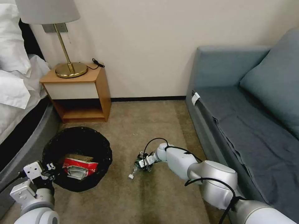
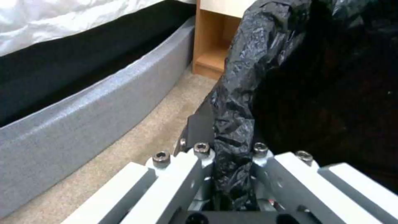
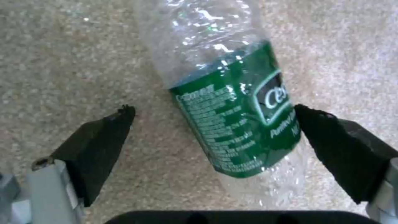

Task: Pick up the trash bin, then pick up the garbage on the floor and place it into the trash bin.

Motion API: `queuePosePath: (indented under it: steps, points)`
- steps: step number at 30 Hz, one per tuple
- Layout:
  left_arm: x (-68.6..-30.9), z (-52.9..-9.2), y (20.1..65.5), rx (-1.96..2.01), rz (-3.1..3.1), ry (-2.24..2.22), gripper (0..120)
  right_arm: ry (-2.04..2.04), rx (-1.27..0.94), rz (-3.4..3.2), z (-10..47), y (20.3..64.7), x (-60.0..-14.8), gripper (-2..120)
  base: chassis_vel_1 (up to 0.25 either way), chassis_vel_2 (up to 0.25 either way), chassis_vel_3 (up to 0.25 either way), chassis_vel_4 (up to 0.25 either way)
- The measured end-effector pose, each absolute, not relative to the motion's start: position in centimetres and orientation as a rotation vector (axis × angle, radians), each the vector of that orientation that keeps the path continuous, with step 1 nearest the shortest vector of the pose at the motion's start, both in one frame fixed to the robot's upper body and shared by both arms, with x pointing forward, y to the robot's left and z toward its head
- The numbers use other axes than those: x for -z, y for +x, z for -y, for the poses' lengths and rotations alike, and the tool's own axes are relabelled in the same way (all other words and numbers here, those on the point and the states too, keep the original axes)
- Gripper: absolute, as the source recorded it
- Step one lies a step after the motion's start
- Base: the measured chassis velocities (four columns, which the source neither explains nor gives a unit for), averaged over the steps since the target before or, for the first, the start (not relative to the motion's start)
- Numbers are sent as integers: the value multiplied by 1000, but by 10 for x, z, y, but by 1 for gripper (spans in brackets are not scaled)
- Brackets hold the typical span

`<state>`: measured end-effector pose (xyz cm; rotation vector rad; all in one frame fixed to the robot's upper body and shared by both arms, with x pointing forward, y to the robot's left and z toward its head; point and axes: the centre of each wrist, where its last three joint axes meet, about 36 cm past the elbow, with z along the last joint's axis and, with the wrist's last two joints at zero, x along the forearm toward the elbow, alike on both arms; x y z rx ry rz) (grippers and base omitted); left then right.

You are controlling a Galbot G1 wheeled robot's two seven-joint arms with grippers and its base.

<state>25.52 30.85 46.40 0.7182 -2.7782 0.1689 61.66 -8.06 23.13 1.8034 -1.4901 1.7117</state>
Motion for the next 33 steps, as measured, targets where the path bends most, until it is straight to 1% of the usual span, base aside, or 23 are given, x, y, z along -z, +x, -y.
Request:
queuePosePath:
  steps: [4, 6, 10, 13, 14, 15, 19, 20, 21, 22, 24, 25, 28, 30, 31, 32, 33]
  points:
    - [-465, -309, 254, -166, 2781, 720, 2, 1806, -1712, 1482, 81, 615, -229, 96, 0, 0, 0, 0]
    - [-466, -309, 254, -166, 2782, 722, 2, 1807, -1712, 1480, 81, 615, -229, 91, 0, 0, 0, 0]
    - [-466, -309, 254, -166, 2784, 721, 2, 1808, -1711, 1480, 80, 615, -229, 87, 0, 0, 0, 0]
    - [-466, -308, 255, -167, 2786, 720, 2, 1813, -1711, 1483, 79, 615, -230, 82, 0, 0, 0, 0]
    - [-466, -308, 255, -167, 2786, 719, 2, 1815, -1710, 1486, 78, 615, -230, 77, 0, 0, 0, 0]
    - [-466, -308, 255, -167, 2786, 719, 2, 1815, -1710, 1486, 78, 615, -230, 77, 0, 0, 0, 0]
    - [-466, -307, 256, -163, 2787, 717, 2, 1824, -1706, 1494, 76, 614, -231, 60, 0, 0, 0, 0]
    - [-466, -307, 256, -163, 2787, 717, 2, 1824, -1706, 1494, 76, 614, -231, 60, 0, 0, 0, 0]
    - [-466, -307, 256, -163, 2788, 717, 2, 1825, -1705, 1496, 76, 614, -231, 57, 0, 0, 0, 0]
    - [-466, -307, 256, -163, 2788, 718, 2, 1826, -1702, 1499, 76, 614, -231, 48, 0, 0, 0, 0]
    - [-466, -307, 256, -163, 2788, 719, 2, 1830, -1695, 1502, 75, 614, -232, 42, 0, 0, 0, 0]
    - [-466, -307, 256, -163, 2788, 719, 2, 1830, -1695, 1502, 75, 614, -232, 42, 0, 0, 0, 0]
    - [-466, -308, 256, -162, 2788, 721, 2, 1834, -1691, 1502, 74, 614, -232, 30, 0, 0, 0, 0]
    - [-466, -308, 256, -162, 2788, 721, 2, 1835, -1690, 1502, 74, 614, -232, 29, 0, 0, 0, 0]
    - [-466, -308, 256, -162, 2787, 722, 2, 1837, -1690, 1502, 73, 614, -232, 25, 0, 0, 0, 0]
    - [-466, -308, 256, -162, 2787, 722, 2, 1838, -1689, 1502, 73, 613, -232, 24, 0, 0, 0, 0]
    - [-466, -308, 256, -162, 2787, 722, 2, 1840, -1687, 1502, 73, 613, -232, 19, 0, 0, 0, 0]
